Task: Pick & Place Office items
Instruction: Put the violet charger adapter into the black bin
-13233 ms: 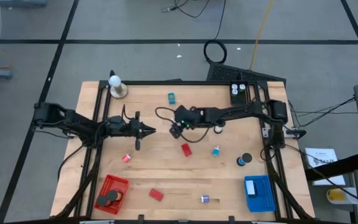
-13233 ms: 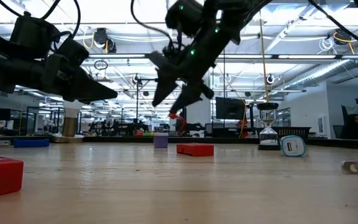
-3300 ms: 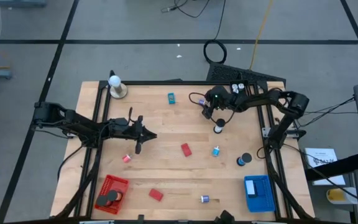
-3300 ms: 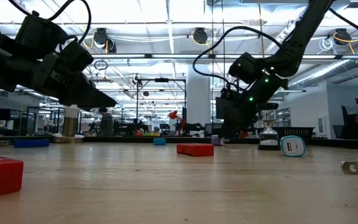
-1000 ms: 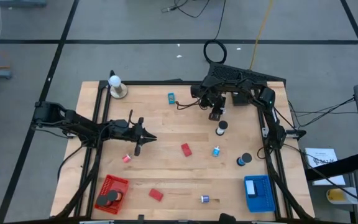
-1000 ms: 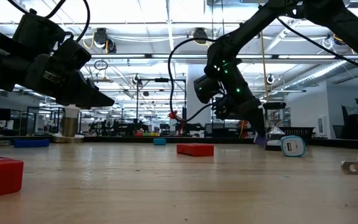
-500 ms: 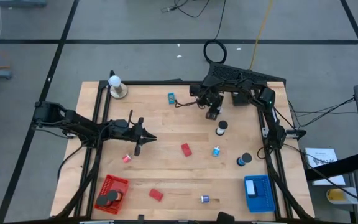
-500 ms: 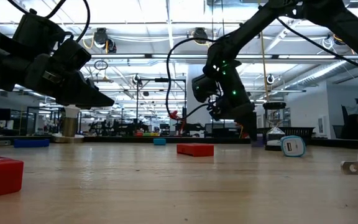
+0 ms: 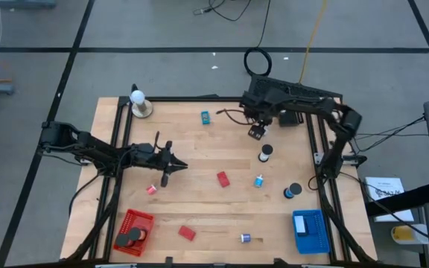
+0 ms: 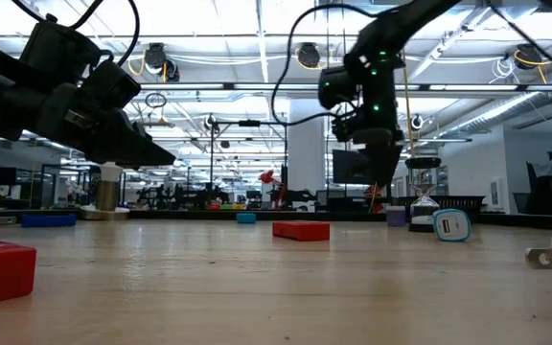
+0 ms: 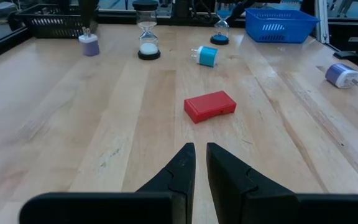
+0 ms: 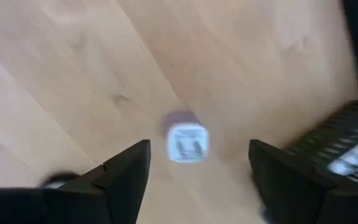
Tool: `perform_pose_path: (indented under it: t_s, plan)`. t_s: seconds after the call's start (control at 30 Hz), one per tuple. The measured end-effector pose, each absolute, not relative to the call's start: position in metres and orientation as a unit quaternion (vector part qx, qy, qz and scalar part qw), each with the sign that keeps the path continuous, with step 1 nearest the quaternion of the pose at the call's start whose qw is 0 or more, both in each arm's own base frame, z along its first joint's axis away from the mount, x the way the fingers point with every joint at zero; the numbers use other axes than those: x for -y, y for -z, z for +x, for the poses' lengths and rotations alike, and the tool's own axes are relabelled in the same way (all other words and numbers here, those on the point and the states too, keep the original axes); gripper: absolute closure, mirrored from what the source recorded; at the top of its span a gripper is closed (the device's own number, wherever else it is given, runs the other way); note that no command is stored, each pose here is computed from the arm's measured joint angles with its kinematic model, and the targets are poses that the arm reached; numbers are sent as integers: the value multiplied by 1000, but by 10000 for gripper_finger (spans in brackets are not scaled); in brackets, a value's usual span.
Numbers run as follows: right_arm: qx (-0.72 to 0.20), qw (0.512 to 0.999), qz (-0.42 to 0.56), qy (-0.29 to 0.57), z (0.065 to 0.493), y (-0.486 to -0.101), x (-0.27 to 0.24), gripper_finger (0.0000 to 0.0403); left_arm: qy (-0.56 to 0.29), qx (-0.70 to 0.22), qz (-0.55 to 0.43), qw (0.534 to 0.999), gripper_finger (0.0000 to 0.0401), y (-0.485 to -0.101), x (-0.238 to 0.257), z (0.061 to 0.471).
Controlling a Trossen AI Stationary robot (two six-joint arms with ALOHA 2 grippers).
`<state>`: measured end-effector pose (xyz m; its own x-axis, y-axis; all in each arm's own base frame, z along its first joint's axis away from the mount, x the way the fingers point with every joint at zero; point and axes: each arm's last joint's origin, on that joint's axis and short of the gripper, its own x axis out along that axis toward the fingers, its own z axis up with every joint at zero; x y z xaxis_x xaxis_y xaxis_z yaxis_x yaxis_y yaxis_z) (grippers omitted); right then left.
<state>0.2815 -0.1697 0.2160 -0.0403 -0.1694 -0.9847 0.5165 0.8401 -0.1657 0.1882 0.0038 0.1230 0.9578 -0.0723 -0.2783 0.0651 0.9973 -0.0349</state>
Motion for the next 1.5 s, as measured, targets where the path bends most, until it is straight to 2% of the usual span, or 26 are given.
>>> perform_pose_path:
  t_s: [0.17, 0.57, 0.83, 1.17, 1.43, 1.5]
  plan:
    - [-630, 710, 173, 264, 260, -197, 163, 135, 41, -140, -8, 989, 354, -123, -1, 188]
    - [-582, 750, 166, 268, 248, -165, 166, 137, 42, -139, 0, 989, 354, -123, -1, 188]
    - [-590, 741, 171, 269, 246, -165, 165, 200, 42, -139, 0, 989, 354, -123, -1, 188]
    - [-589, 740, 177, 273, 245, -160, 164, 202, 42, -139, -1, 989, 354, -123, -1, 188]
    - [-578, 748, 162, 284, 244, -157, 165, 269, 42, -139, -1, 989, 354, -123, -1, 188]
    - [-572, 753, 159, 284, 244, -160, 164, 274, 42, -139, -1, 989, 354, -123, -1, 188]
